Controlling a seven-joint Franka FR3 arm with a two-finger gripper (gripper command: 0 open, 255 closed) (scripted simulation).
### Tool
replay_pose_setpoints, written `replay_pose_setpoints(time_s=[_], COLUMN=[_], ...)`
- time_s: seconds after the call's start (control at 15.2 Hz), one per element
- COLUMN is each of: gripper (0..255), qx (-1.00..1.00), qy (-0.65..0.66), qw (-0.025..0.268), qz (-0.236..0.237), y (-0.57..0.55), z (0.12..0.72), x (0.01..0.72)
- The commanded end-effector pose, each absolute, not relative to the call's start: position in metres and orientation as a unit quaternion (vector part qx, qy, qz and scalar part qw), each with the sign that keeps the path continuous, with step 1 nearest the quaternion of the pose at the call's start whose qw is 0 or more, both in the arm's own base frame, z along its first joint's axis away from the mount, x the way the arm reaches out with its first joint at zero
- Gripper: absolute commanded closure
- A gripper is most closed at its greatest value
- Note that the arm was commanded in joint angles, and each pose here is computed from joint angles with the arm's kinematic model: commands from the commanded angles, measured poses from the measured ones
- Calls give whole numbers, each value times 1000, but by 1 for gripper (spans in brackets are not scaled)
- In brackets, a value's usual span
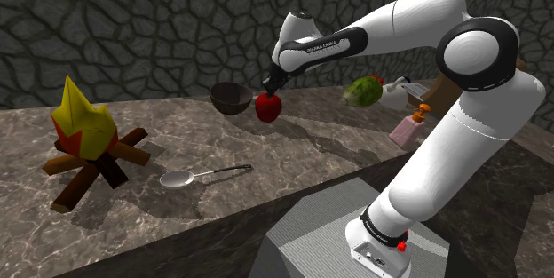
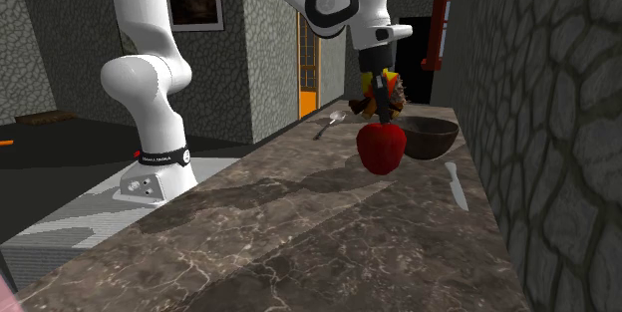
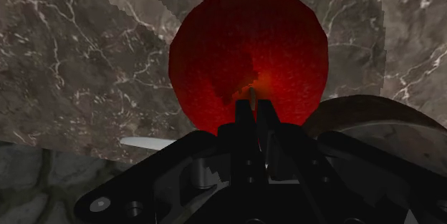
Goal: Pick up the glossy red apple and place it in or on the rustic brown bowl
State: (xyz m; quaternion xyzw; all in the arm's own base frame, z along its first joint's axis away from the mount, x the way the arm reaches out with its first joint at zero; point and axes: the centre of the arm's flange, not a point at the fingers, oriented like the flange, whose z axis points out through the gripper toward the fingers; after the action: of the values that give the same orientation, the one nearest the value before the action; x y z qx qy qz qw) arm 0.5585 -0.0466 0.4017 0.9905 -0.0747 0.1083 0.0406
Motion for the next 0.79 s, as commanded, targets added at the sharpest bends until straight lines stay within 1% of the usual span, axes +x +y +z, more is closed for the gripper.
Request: replay_pose_setpoints(time_s=[0.0, 0.73], gripper=[255, 255], qx=[990, 990], qy=[-75, -75], qw=[41, 41], qz=[108, 108], y=[-47, -47], z=[407, 465], x=[558, 558])
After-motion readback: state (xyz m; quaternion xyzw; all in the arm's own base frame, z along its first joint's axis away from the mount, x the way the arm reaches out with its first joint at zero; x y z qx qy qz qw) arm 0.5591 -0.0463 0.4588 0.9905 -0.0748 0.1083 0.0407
